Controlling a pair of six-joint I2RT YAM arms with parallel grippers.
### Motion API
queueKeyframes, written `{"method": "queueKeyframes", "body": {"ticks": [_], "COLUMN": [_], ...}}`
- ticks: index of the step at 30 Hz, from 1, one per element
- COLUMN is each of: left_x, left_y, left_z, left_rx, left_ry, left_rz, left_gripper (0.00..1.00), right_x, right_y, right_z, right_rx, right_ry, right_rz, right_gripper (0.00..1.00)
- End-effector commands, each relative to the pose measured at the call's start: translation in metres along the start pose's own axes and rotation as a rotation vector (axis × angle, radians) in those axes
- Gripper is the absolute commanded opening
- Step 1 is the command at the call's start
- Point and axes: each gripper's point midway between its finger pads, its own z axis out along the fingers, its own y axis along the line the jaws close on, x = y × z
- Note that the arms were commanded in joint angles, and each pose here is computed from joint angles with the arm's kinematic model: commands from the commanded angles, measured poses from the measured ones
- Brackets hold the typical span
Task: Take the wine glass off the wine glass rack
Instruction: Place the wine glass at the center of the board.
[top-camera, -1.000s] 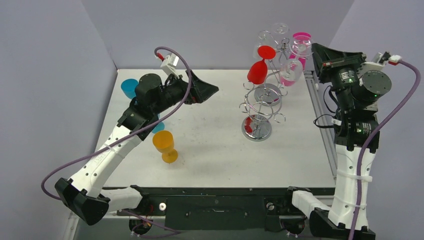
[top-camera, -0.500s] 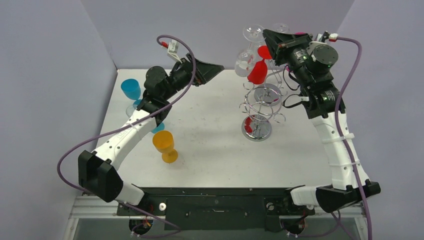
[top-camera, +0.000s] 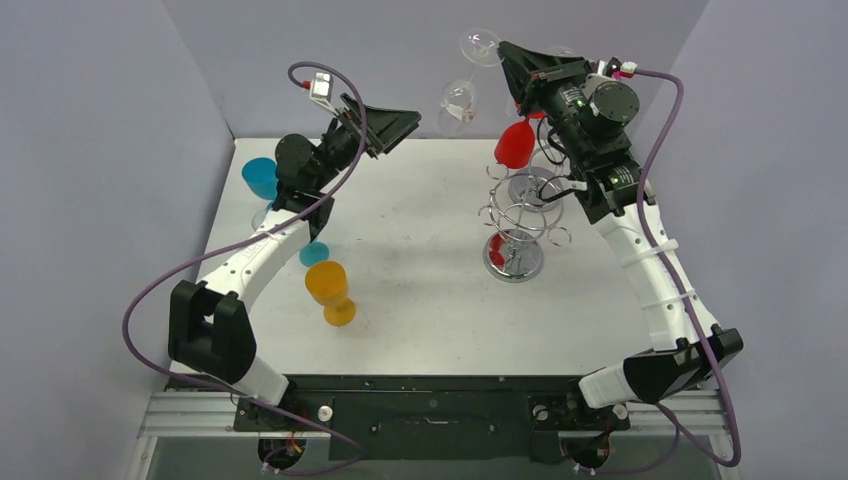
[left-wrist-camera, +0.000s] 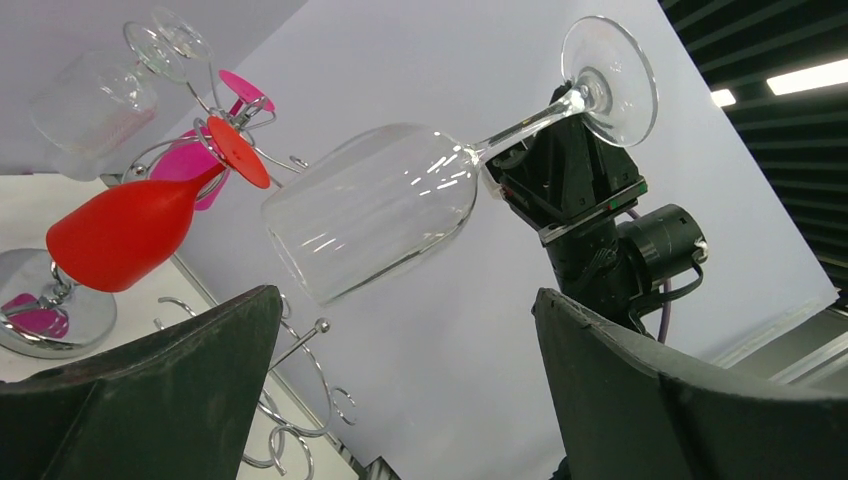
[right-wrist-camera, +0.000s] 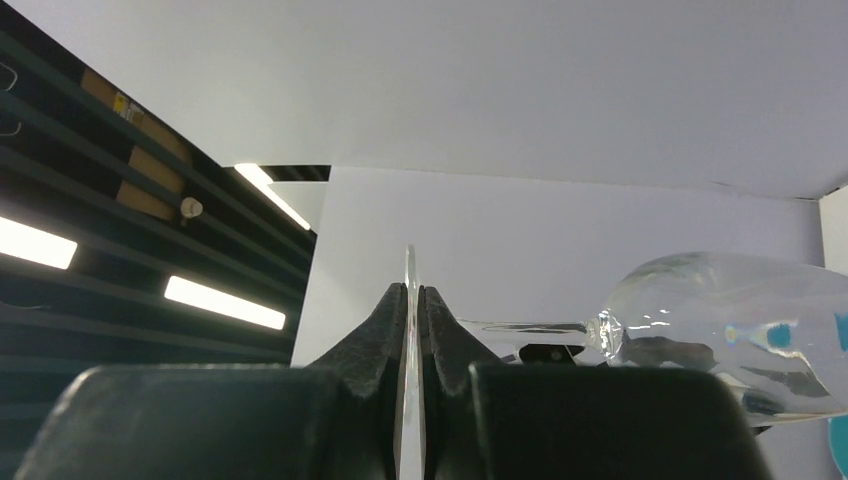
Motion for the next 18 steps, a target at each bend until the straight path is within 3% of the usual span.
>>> {"method": "queueKeyframes", "body": {"ticks": [1, 10, 18], "left_x": [-0.005, -0.006, -0.014], "left_y": [-0.017, -0.013, -0.040], "left_z": [0.001, 0.004, 0.000], "left_rx": [0.100, 0.144, 0.286], "left_ry": [0.002, 0.004, -0.017], "left_rz": [0.003, -0.078, -0.117], "left_gripper": [0.97, 1.00, 0.87], "right_x": [0.011, 0.024, 0.028], "right_y": [0.059, 0.061, 0.053], "right_z": [-0.003, 0.006, 0.010], "right_rx": [-0.198, -0.210, -0.231], "right_ry": [0.025, 0.064, 0.104], "right_rz": [0.062, 0.089, 0.165], "right_gripper": [0.00, 0.00, 0.00]}}
